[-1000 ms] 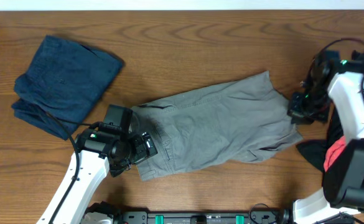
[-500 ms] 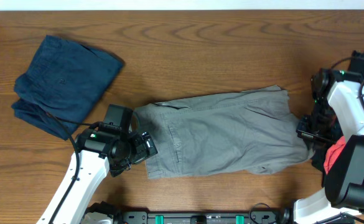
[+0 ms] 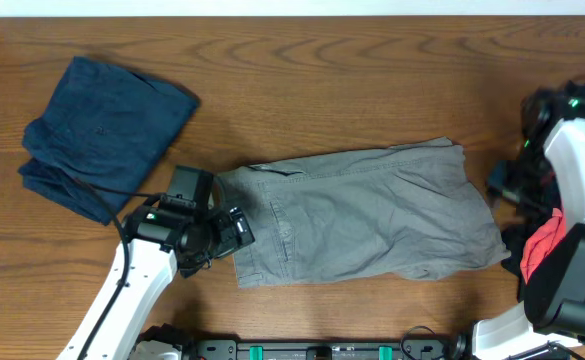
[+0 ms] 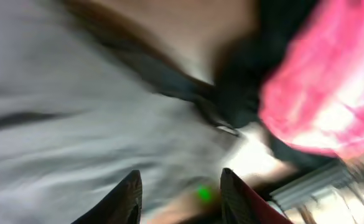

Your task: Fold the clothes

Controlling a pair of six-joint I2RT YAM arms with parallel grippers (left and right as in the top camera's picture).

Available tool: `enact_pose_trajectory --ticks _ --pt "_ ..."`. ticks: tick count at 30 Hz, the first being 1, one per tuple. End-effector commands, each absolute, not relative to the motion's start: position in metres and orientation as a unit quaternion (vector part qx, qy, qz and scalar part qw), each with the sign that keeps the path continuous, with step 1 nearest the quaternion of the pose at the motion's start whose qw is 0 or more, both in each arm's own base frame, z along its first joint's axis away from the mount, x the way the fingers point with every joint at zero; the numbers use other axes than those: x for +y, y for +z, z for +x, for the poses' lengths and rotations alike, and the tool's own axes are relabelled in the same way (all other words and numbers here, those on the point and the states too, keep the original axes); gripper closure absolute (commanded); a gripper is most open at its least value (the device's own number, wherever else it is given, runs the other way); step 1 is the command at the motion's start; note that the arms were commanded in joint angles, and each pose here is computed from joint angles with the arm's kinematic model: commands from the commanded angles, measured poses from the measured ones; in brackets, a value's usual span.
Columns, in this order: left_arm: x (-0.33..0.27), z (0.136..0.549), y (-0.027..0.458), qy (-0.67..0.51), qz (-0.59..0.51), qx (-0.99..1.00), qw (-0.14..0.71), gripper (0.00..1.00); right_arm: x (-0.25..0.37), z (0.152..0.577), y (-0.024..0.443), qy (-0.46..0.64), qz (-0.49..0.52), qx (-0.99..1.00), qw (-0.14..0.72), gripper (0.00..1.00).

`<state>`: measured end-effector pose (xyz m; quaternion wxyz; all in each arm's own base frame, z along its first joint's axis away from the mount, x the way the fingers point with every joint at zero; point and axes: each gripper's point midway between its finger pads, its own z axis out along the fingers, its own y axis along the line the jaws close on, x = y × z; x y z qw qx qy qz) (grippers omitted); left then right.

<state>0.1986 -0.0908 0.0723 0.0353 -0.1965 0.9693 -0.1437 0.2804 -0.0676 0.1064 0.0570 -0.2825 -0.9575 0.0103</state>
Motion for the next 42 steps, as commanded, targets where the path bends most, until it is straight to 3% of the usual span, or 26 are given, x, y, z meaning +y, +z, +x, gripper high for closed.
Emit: enact_pose_trajectory --ticks 1,4,9,19,21,29,30,37,42 --pt "-0.09 0.201 0.061 -0.135 -0.166 0.976 0.028 0.02 0.001 0.313 0.133 -0.181 -0.147 -0.972 0.011 0.61" --pt "-0.092 0.208 0.049 -0.131 -0.145 0.98 0.021 0.02 0.038 0.316 0.141 -0.24 -0.066 -0.969 0.001 0.59" --pt "-0.096 0.224 0.024 -0.127 -0.101 0.987 0.018 0.02 0.074 0.309 0.131 -0.218 0.001 -0.976 0.014 0.57" --pt "-0.132 0.236 -0.009 -0.216 -0.043 0.975 -0.015 0.01 0.114 0.3 0.114 -0.208 0.028 -0.977 0.027 0.57" --pt "-0.139 0.235 -0.01 -0.235 -0.042 0.971 -0.025 0.14 0.117 0.3 0.114 -0.208 0.034 -0.977 0.027 0.57" --pt "-0.141 0.252 -0.002 -0.245 -0.042 0.969 -0.002 0.87 0.14 0.299 0.114 -0.21 0.072 -0.975 0.016 0.58" --pt "-0.14 0.257 0.003 -0.246 -0.045 0.968 0.001 0.92 0.145 0.299 0.114 -0.21 0.08 -0.974 0.013 0.59" --pt "-0.118 0.294 0.049 -0.223 -0.07 0.971 0.043 0.94 0.171 0.302 0.106 -0.215 0.111 -0.97 -0.012 0.8" --pt "-0.101 0.316 0.09 -0.188 -0.071 0.977 0.076 0.94 0.188 0.296 0.088 -0.218 0.125 -0.968 -0.016 0.85"
